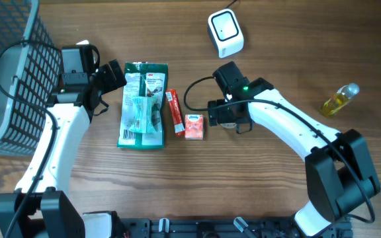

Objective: Scan the item barcode
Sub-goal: 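Lower the right gripper around the green-lid jar and close it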

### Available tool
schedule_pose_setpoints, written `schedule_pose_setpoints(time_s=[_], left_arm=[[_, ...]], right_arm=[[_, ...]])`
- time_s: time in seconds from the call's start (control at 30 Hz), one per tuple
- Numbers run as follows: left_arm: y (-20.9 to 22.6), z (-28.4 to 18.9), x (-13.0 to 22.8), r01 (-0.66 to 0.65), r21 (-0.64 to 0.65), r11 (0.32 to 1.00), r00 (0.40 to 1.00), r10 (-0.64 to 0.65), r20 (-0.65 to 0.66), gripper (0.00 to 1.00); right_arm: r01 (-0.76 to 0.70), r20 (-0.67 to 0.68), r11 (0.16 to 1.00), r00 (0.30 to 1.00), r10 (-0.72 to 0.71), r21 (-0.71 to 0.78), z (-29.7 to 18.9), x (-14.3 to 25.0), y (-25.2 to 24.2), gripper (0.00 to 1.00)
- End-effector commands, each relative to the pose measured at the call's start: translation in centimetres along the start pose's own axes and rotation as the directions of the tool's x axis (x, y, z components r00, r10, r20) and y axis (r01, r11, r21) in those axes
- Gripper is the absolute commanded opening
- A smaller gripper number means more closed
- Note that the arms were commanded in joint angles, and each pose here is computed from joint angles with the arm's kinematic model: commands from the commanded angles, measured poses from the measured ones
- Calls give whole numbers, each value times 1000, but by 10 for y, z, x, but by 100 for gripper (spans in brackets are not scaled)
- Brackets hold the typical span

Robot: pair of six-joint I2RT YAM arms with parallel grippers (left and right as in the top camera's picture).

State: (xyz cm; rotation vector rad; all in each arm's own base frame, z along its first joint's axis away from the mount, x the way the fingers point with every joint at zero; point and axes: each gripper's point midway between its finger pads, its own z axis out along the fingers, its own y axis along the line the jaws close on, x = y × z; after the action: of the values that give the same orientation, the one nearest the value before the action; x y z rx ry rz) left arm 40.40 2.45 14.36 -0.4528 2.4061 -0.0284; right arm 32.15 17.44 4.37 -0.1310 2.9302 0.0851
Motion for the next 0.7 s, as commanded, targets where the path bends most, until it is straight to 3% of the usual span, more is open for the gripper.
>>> schedule_pose_setpoints(time_s=[0.0,0.2,0.37,0.67], left_arm=[[2,-2,-5,-5,-7,1000,1000,5,16,100],[2,-2,-5,-5,-7,1000,1000,5,16,100],[2,-2,-5,-5,-7,1000,1000,5,16,100],[2,-2,-5,-5,-7,1000,1000,5,16,100]], right_arm=[[-80,23,997,997,80,7,2,-9,0,100],[-184,9,982,983,183,44,10,2,-9,98],[-184,32,982,983,183,36,11,-3,-8,89],[-186,58,982,981,183,45,13,-9,-10,88]])
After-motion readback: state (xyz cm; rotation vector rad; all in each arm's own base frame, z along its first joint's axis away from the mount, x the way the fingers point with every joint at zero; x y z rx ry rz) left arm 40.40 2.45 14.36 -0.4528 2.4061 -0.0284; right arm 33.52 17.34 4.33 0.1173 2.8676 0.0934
